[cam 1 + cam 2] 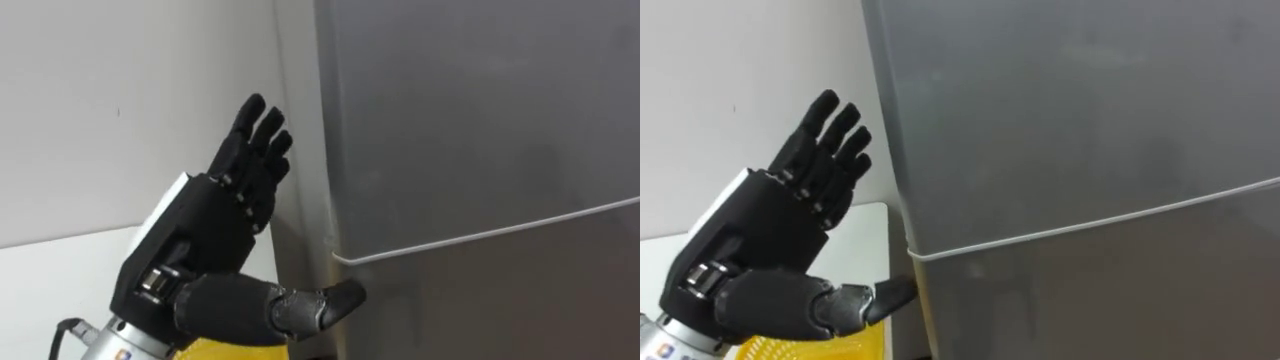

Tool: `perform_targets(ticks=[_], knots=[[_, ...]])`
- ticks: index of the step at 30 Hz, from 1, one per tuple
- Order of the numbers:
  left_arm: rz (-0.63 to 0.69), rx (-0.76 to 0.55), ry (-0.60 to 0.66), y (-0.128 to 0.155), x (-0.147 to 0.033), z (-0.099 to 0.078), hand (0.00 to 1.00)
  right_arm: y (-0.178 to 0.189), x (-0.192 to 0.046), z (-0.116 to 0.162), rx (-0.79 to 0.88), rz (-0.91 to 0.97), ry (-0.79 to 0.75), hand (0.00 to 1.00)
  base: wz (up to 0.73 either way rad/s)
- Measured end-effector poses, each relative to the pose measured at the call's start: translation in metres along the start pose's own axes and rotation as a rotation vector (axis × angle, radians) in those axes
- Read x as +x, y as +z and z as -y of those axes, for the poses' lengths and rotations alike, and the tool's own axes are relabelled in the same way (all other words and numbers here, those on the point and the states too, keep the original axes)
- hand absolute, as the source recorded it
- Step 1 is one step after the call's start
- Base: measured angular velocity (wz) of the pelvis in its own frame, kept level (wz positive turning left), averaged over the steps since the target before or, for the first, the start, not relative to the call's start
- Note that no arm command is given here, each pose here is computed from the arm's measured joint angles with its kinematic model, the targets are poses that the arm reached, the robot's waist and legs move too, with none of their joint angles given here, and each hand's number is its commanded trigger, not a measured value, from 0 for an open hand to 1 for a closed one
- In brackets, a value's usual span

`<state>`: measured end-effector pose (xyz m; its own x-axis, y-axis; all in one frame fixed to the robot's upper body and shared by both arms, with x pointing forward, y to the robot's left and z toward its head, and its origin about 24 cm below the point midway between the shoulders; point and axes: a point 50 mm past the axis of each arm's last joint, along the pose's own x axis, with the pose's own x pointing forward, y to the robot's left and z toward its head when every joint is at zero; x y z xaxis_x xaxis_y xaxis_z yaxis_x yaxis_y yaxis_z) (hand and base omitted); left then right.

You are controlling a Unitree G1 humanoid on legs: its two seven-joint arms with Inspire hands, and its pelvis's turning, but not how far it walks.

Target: Retrieve from the upper fridge

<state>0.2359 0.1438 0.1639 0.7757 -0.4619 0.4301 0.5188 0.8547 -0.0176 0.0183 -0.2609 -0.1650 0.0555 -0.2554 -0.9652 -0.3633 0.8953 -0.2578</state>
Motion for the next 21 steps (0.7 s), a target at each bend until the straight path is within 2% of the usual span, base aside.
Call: perform_targets(ticks=[13,14,15,16,17,21], knots=[[-0.015,-0.024,-0.091,-0.005,0.006,0.013,0.0,0.001,0.0,0.002,-0.001,-0.006,-0.014,0.0,-0.01],[-0.016,-0.027,-0.101,-0.006,0.006,0.014,0.15,0.001,0.0,0.003,-0.001,-0.005,-0.014,0.0,0.0],[-0.016,-0.026,-0.102,-0.006,0.006,0.014,0.72,0.001,0.0,0.003,-0.001,-0.004,-0.014,0.0,0.0],[-0.016,-0.026,-0.102,-0.006,0.006,0.014,0.92,0.001,0.0,0.003,-0.001,-0.005,-0.014,0.0,0.0],[-0.016,-0.026,-0.102,-0.006,0.006,0.014,1.0,0.001,0.0,0.003,-0.002,-0.006,-0.014,0.0,0.0],[-0.015,-0.023,-0.08,-0.005,0.006,0.012,1.0,0.001,0.0,0.003,-0.002,-0.007,-0.013,0.0,0.0]])
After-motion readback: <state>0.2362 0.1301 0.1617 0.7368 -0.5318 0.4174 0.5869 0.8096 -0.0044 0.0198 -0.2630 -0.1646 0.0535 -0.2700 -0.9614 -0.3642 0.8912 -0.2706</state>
